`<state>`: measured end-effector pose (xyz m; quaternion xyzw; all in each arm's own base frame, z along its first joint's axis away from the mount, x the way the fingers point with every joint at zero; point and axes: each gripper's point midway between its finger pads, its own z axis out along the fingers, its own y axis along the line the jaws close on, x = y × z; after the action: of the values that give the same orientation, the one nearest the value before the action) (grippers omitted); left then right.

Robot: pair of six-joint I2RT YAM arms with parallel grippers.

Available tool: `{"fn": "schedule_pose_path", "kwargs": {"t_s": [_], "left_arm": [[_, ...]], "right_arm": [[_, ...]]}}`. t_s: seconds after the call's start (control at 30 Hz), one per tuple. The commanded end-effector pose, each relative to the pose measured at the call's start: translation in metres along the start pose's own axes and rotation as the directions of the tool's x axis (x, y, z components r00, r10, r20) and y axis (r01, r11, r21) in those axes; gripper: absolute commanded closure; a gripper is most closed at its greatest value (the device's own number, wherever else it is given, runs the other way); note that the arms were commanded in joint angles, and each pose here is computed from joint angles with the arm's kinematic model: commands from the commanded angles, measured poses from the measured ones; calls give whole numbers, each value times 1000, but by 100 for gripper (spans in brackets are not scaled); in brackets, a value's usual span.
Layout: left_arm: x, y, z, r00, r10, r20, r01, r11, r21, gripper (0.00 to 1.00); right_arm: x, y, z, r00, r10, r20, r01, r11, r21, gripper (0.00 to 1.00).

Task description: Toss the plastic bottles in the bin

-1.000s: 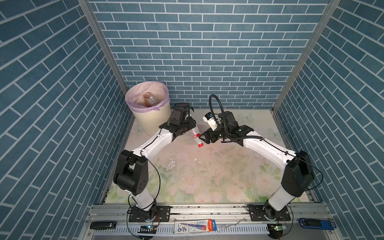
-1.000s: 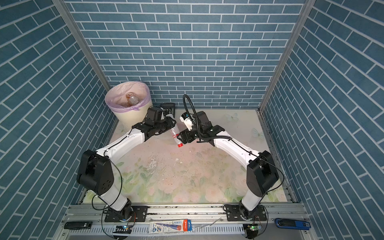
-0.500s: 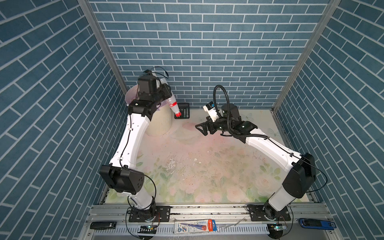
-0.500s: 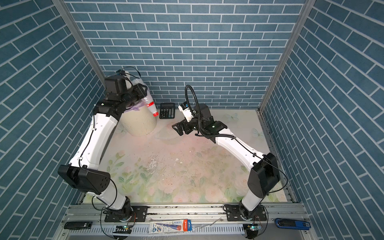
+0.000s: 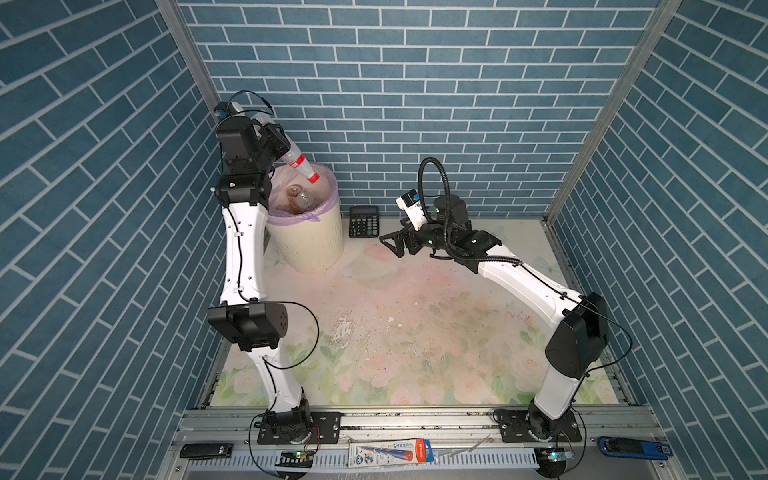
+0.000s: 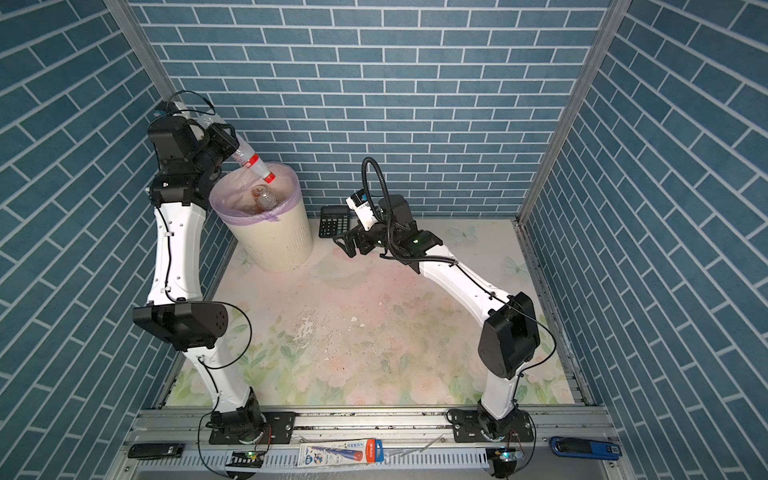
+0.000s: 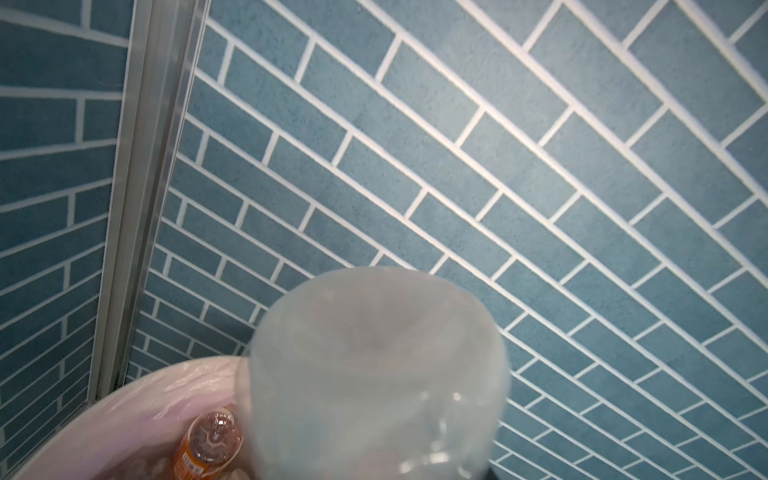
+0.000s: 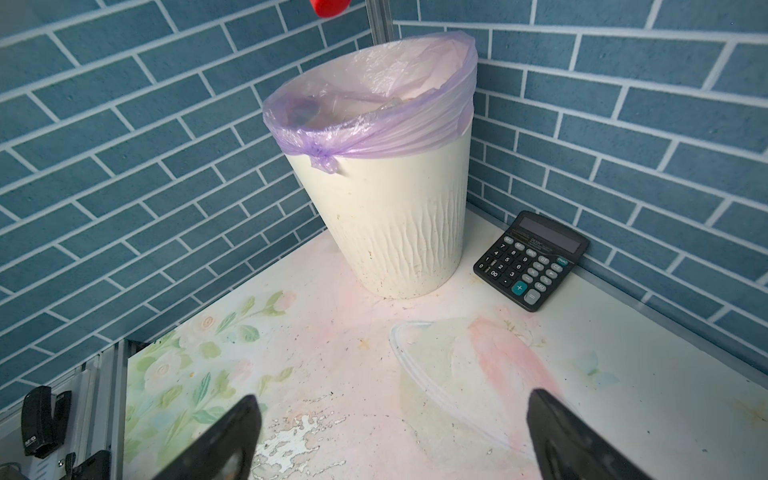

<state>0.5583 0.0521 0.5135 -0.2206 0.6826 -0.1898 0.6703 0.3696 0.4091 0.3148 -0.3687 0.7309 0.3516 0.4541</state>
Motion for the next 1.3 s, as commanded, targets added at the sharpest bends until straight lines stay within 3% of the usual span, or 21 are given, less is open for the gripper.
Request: {"fn": "schedule_pose_path", "kwargs": {"t_s": [0.0,0.07,0.1,0.17,0.47,0.77,0.9,1.07,1.17,1.27], "left_arm": [[20,19,29,1000,-4,-15,3,1000,-21,47],[51,44,46,996,-22,-88,14,996,-84,39],[66,56,50,991,-30,-130,14,993,-121,30],[80,61,50,981,-45,-187,18,990,-140,1],[62,-27,-11,980,75,-184,-69,997,35,1],[69,-53,-59,979,73,-189,-60,996,72,1],[95,-67,-68,972,100,-214,-75,989,125,1],[142,-87,-83,946,221,-239,-169,961,221,1],[176,-86,-96,933,283,-222,-218,936,276,1],[209,-88,-119,912,380,-155,-309,884,350,1]], "right_arm": [[-13,2,3,999,-47,19,47,999,-19,1],[-10,2,5,999,-39,11,39,999,-24,1],[-9,2,5,999,-36,9,36,999,-26,1],[-7,3,6,999,-31,4,32,999,-32,1],[-1,5,9,1000,15,2,-15,998,-55,1],[6,6,0,999,48,11,-47,998,-43,1],[9,-4,-5,999,53,7,-53,999,12,1],[15,-28,-22,996,85,14,-86,989,124,1],[25,-58,-39,992,123,8,-121,962,246,1],[41,-95,-65,984,178,31,-176,905,388,1]]}}
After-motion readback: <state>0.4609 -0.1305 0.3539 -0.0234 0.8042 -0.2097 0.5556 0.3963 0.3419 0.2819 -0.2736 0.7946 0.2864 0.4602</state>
